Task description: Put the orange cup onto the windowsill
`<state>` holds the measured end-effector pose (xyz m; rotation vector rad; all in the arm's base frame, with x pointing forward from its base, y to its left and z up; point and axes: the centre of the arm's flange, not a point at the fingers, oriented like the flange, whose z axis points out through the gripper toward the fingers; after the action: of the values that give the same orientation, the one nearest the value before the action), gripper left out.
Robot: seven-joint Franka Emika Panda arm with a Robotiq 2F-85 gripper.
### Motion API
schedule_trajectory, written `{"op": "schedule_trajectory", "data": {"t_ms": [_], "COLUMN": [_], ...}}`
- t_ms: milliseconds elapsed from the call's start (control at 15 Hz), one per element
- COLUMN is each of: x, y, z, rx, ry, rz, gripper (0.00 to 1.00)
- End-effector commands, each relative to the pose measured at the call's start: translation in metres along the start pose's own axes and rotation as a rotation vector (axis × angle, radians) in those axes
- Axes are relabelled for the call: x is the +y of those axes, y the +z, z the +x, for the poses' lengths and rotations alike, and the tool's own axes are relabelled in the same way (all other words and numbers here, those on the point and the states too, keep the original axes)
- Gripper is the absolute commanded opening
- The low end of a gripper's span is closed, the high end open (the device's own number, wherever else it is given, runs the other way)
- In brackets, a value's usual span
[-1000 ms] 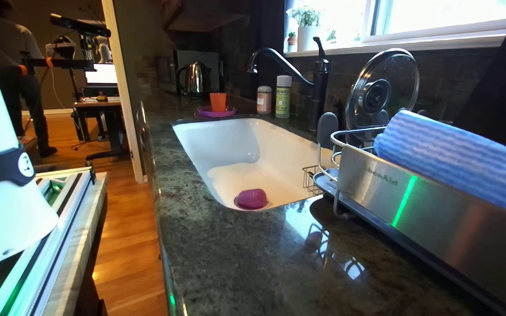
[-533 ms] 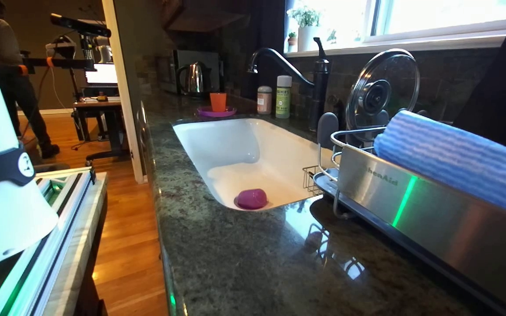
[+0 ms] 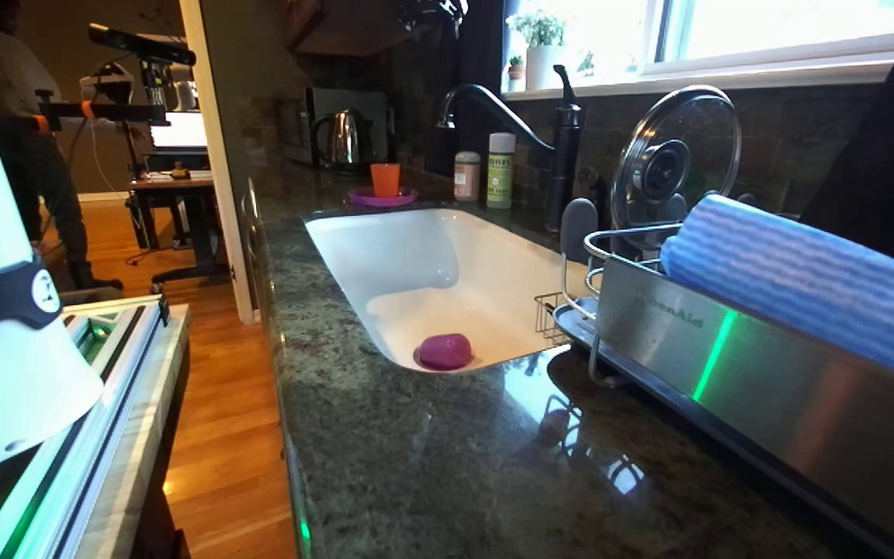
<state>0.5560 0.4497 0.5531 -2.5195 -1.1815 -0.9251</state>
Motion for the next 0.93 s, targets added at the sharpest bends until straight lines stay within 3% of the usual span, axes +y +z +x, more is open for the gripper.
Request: {"op": "schedule_trajectory", "data": {"t_ms": [0,133,267,333,600,667,867], "x": [-0.022,-0.038,-0.056,-0.052,-0.063,-0.062,-0.072], "y": [0.070,0.105,0.123,0.096,0.112,0.112,0.129], "z": [0.039,0.040,0.034,-0.008,-0.005,0.001,0.010], "rx": [-0.138,-0.262,-0.358,-0.297,-0.340,-0.348,-0.387], "ry": [0.032,0.046,-0.042,0.002,-0.020,0.114,0.271], "rz": [0.110,0.106,0.123,0.117,0.126,0.139,0.144], "gripper": [1.00,1.00,1.00,1.00,1.00,1.00,1.00]}}
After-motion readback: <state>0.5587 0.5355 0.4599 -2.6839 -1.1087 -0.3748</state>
